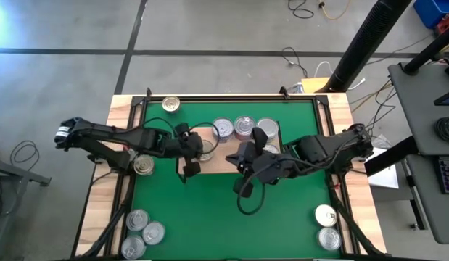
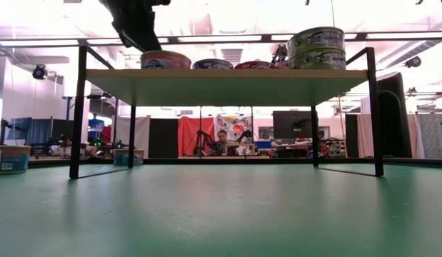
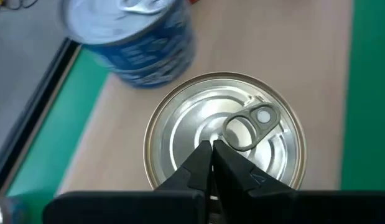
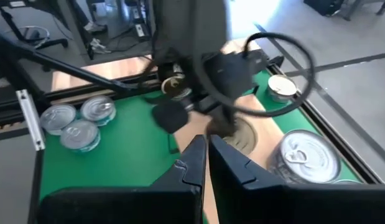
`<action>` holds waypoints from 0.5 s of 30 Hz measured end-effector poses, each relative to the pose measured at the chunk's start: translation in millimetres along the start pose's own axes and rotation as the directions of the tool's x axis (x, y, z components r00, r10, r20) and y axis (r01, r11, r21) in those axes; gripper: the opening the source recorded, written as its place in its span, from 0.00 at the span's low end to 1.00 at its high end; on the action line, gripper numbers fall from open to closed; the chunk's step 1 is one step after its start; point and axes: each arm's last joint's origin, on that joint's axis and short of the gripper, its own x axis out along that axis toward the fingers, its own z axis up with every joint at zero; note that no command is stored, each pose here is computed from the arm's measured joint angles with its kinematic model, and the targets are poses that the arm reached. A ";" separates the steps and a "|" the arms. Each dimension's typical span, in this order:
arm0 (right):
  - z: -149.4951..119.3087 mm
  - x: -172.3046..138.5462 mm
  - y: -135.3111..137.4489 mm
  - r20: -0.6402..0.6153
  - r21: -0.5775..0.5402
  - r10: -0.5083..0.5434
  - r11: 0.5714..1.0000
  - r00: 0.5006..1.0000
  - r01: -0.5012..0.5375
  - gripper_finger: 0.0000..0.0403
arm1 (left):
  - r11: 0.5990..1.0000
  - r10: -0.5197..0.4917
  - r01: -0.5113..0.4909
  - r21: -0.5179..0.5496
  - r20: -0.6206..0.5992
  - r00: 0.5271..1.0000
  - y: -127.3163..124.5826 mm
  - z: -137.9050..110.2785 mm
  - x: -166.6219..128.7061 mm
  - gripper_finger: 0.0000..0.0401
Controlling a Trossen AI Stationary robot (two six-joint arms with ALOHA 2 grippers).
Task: Stack canned seafood by type on shelf
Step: Put the middle right blue and pink tuna can on the shelf
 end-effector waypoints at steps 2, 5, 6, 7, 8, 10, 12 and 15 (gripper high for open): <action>-1.5 -2.1 3.6 -0.001 0.000 0.010 1.000 1.000 -0.010 0.03 | 1.000 0.019 -0.019 0.008 -0.010 1.000 7.6 0.4 0.9 0.00; -3.3 -5.1 8.1 -0.001 0.013 0.024 1.000 1.000 -0.024 0.03 | 0.999 0.045 -0.045 0.018 -0.022 0.999 17.3 1.6 3.9 0.00; -3.9 -6.1 9.6 -0.001 0.017 0.028 0.999 1.000 -0.028 0.03 | 0.998 0.053 -0.052 0.019 -0.028 0.998 20.1 1.6 4.8 0.00; -4.5 -7.2 11.1 -0.001 0.020 0.033 0.999 0.999 -0.033 0.03 | 0.998 0.061 -0.060 0.020 -0.033 0.998 22.7 1.6 5.6 0.00; -5.2 -8.3 12.7 -0.001 0.026 0.038 0.999 0.999 -0.038 0.03 | 0.998 0.067 -0.066 0.020 -0.038 0.997 25.0 1.7 6.3 0.00; -6.7 -10.6 16.2 -0.002 0.031 0.048 0.998 0.999 -0.048 0.03 | 0.997 0.079 -0.078 0.022 -0.042 0.996 28.8 2.0 7.3 0.00; -8.3 -13.2 20.0 -0.003 0.032 0.059 0.998 0.998 -0.059 0.03 | 0.996 0.087 -0.087 0.013 -0.046 0.995 32.4 2.3 8.3 0.00; -10.9 -17.5 25.6 -0.004 0.023 0.077 0.997 0.997 -0.077 0.03 | 0.995 0.099 -0.098 0.022 -0.050 0.994 37.2 2.7 9.3 0.00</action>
